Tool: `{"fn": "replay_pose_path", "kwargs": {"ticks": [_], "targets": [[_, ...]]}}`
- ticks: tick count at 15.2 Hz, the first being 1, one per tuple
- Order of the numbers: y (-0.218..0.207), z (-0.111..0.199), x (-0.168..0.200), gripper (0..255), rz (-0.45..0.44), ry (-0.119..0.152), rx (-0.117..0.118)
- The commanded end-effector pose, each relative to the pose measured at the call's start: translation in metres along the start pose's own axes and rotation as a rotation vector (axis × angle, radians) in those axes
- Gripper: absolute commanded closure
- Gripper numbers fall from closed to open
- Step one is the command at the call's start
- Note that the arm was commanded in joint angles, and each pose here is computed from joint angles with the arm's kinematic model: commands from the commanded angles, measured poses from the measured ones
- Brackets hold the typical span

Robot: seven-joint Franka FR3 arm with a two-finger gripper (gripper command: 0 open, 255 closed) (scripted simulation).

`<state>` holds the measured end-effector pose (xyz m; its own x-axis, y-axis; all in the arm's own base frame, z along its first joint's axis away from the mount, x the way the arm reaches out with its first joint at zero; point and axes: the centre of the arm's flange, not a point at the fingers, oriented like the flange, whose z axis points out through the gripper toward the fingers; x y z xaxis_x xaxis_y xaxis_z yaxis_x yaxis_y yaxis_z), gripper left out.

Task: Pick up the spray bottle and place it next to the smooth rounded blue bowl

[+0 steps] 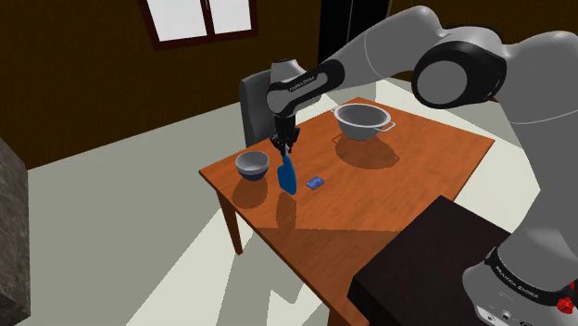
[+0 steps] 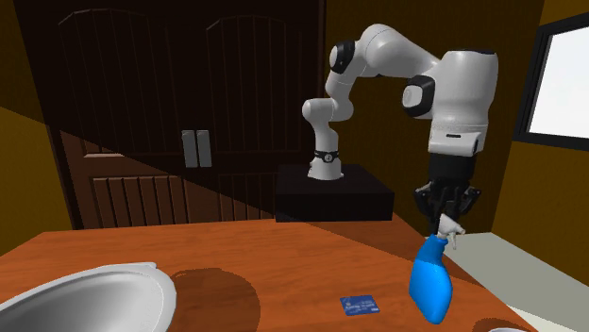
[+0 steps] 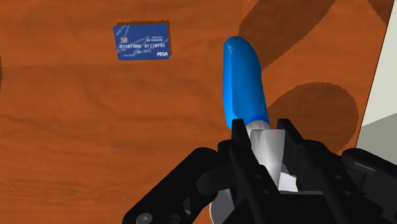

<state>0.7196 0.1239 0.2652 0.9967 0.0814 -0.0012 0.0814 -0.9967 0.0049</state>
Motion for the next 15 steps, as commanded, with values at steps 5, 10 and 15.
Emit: {"fn": "replay_pose_path", "kwargs": {"ticks": [5, 10, 15], "targets": [[0.0, 0.002, 0.0, 255, 0.0, 0.001, 0.0], [0.0, 0.002, 0.0, 0, 0.0, 0.001, 0.0], [0.0, -0.038, 0.0, 0, 0.0, 0.001, 0.0]]}}
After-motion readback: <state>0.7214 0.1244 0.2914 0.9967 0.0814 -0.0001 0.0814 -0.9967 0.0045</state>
